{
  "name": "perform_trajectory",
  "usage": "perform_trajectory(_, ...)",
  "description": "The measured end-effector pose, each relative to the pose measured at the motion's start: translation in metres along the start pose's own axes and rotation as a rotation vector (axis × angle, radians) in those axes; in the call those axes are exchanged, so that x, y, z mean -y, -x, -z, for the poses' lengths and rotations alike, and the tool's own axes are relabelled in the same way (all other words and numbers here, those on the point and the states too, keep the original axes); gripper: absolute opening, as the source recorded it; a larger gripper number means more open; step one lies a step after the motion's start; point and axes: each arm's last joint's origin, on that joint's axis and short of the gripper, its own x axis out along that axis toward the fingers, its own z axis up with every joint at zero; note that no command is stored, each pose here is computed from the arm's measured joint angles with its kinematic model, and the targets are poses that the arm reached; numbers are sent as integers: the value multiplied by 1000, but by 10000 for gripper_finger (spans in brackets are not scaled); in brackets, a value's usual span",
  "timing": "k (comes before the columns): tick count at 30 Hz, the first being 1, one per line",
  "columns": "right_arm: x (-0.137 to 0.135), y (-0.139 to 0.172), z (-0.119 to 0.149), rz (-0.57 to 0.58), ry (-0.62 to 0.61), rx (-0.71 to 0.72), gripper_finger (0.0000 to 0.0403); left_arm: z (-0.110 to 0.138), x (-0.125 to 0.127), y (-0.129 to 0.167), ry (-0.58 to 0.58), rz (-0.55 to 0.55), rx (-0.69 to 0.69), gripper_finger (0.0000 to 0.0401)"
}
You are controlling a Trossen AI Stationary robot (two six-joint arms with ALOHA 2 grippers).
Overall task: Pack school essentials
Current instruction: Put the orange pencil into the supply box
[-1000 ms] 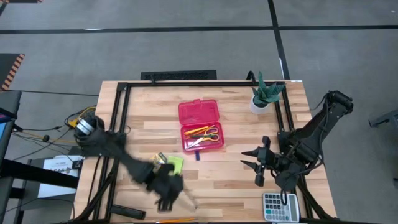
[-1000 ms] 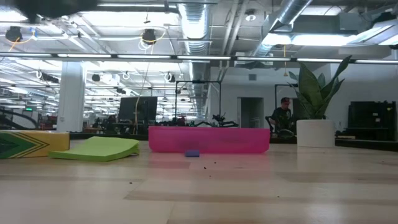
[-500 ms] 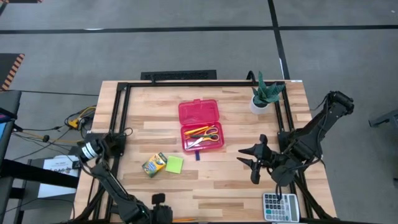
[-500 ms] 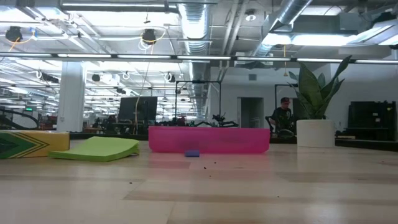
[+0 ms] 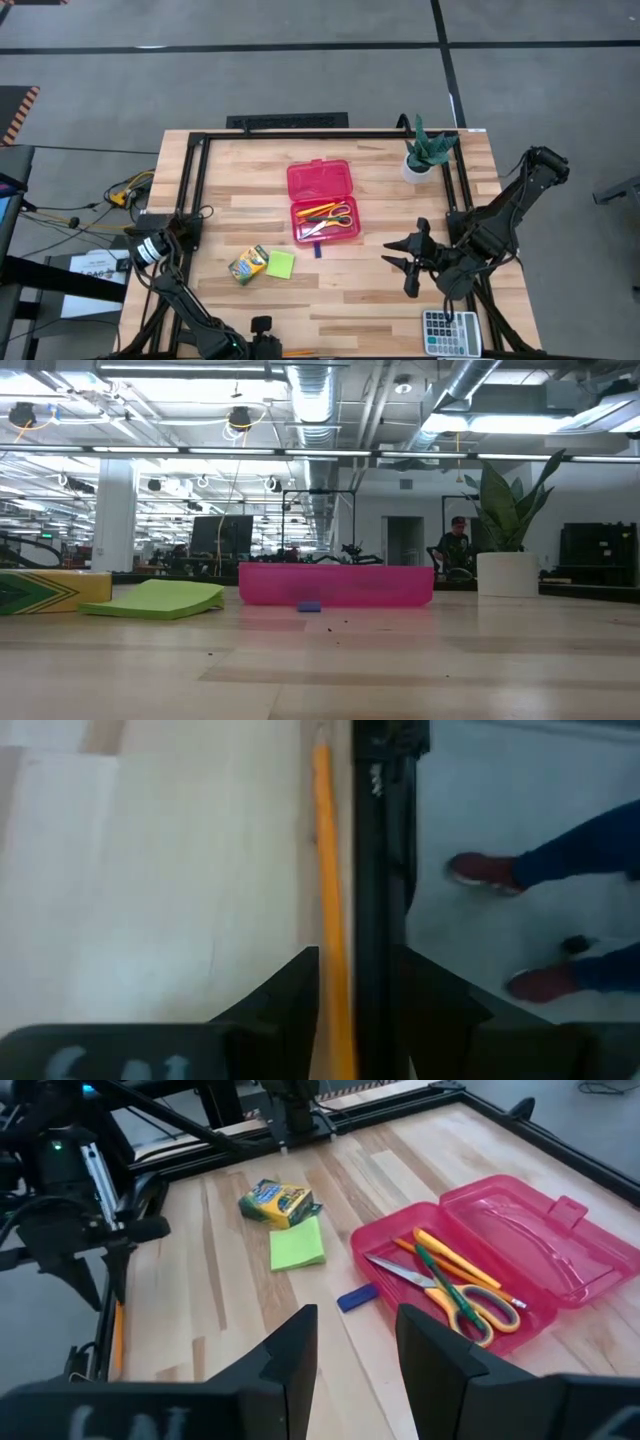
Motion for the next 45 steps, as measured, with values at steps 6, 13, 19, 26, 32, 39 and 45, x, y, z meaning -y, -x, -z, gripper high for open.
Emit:
perform_trajectory(6, 0, 0, 0, 3, 2, -2, 142, 5, -10, -7, -32, -89, -35, 116)
perform_trajectory(13, 2, -1, 1, 12, -4, -10, 145, 6, -11, -16, -36, -82, -67, 116)
perform_trajectory(19, 2, -1, 1, 13, -3, -10, 139, -1, -20, -21, -50, -84, -129, 49)
perform_trajectory(26, 2, -1, 1, 13, -5, -10, 138, -12, -33, -27, -22, -82, -185, 14)
perform_trajectory(32, 2, -1, 1, 13, -3, -10, 135, -28, -44, -27, 10, -73, -198, 6)
perform_trajectory(39, 3, -1, 2, 21, 11, -18, 137, -53, -75, -17, -10, -194, -175, 2)
perform_trajectory(45, 4, -1, 2, 27, 22, -23, 138, -83, -98, -3, -12, -207, -144, 1)
